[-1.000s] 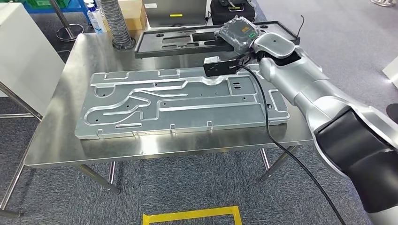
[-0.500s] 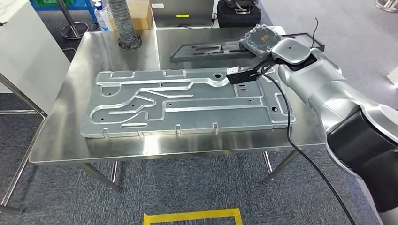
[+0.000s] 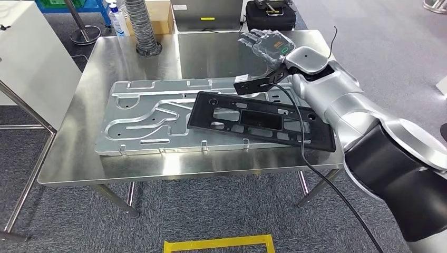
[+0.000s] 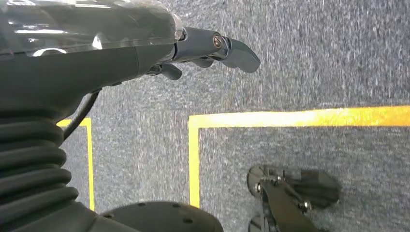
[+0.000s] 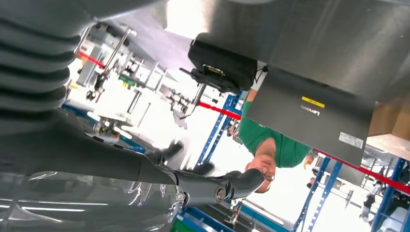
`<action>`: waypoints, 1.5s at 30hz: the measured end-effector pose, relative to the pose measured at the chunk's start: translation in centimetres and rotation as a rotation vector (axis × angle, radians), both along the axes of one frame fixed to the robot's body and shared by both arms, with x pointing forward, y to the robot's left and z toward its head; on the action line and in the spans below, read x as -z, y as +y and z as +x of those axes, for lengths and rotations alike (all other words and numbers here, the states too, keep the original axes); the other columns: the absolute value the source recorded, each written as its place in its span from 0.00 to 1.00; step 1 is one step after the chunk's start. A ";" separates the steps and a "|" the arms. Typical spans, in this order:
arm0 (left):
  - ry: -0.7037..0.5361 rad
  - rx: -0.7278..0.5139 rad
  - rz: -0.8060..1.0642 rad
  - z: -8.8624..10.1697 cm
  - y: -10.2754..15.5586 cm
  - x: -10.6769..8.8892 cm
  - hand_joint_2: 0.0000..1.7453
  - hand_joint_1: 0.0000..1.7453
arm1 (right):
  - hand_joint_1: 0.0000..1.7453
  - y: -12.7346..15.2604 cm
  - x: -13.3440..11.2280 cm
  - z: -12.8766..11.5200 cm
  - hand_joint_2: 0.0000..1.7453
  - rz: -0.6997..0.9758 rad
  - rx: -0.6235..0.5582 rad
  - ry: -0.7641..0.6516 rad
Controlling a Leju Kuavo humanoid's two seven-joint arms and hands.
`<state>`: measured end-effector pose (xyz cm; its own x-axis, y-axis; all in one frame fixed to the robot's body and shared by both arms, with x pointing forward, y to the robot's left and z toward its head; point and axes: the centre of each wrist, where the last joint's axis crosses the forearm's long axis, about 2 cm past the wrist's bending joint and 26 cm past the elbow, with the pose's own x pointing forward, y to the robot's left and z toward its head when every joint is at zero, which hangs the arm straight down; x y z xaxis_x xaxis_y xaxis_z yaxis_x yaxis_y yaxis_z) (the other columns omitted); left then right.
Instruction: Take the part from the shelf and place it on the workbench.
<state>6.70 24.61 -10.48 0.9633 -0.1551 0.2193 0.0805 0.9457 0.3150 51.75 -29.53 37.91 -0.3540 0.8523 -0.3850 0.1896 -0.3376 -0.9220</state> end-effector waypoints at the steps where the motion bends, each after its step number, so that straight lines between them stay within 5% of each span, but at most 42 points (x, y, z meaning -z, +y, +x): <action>1: -0.001 0.000 -0.003 0.0 0.0 0.0 0.00 0.00 | 0.00 0.3 0.0 0.0 0.00 0.012 -0.002 0.003; 16: -0.011 -0.006 -0.015 -0.2 0.2 0.1 0.00 0.00 | 0.00 -2.0 0.1 0.0 0.00 0.095 0.043 0.002; 31: 0.006 -0.040 -0.086 -0.8 0.1 0.2 0.00 0.00 | 0.00 1.0 -0.9 0.1 0.00 0.164 0.032 -0.030; 45: 0.014 -0.022 -0.113 -1.7 0.1 0.3 0.00 0.00 | 0.00 -0.5 -2.6 0.2 0.00 0.246 0.110 -0.103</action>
